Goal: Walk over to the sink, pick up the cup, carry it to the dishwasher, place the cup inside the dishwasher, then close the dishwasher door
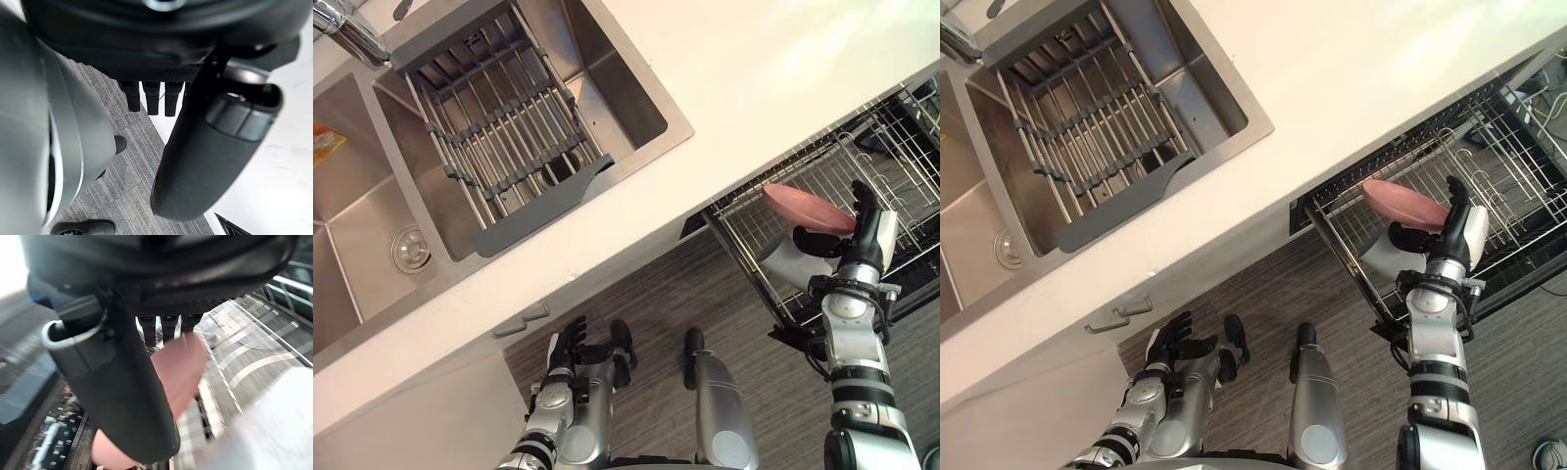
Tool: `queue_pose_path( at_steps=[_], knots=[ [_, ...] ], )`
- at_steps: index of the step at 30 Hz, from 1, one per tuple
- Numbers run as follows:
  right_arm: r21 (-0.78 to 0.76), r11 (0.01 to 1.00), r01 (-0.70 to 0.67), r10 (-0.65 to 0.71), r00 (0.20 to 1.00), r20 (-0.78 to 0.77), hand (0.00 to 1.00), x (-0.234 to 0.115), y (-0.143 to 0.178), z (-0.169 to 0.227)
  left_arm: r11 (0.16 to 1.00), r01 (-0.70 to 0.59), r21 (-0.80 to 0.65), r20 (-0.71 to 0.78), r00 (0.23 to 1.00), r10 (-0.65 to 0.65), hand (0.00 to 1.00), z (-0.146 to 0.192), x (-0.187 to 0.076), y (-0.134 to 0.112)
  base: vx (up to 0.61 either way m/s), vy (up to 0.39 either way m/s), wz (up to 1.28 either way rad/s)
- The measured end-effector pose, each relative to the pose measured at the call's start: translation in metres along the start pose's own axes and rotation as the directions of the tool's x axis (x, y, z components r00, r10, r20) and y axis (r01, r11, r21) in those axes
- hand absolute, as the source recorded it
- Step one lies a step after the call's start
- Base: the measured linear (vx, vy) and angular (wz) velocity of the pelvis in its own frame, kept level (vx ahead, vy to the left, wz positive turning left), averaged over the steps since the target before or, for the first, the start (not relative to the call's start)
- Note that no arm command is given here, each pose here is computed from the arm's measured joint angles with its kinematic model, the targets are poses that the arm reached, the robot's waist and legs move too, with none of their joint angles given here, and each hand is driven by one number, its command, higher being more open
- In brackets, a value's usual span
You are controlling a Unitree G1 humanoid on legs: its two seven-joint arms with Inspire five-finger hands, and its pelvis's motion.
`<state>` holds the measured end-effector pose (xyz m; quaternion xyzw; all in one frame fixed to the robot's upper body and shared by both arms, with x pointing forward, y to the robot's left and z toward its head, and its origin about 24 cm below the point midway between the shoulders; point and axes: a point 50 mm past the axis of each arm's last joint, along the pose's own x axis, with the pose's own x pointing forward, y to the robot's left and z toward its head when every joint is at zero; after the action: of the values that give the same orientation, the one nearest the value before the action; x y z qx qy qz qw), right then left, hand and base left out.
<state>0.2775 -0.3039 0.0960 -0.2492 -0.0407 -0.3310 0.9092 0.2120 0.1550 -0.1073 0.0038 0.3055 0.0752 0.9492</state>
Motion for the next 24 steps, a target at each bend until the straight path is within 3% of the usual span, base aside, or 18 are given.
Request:
queue_pose_path(
  at_steps=[7, 24],
  knots=[
    [-0.069, 0.992, 0.106, -0.109, 0.993, -0.041, 0.90, -0.033, -0.029, -0.023, 1.000, -0.003, 0.006, -0.008, 1.000, 0.003, 0.90, -0.001, 0.000, 0.001, 0.02, 0.004, 0.00],
    [-0.049, 0.993, 0.104, -0.108, 0.990, -0.094, 0.90, -0.094, -0.045, -0.040, 0.998, -0.013, 0.058, -0.103, 0.994, 0.019, 0.90, -0.030, -0.012, 0.015, 0.04, 0.010, -0.01]
  ],
)
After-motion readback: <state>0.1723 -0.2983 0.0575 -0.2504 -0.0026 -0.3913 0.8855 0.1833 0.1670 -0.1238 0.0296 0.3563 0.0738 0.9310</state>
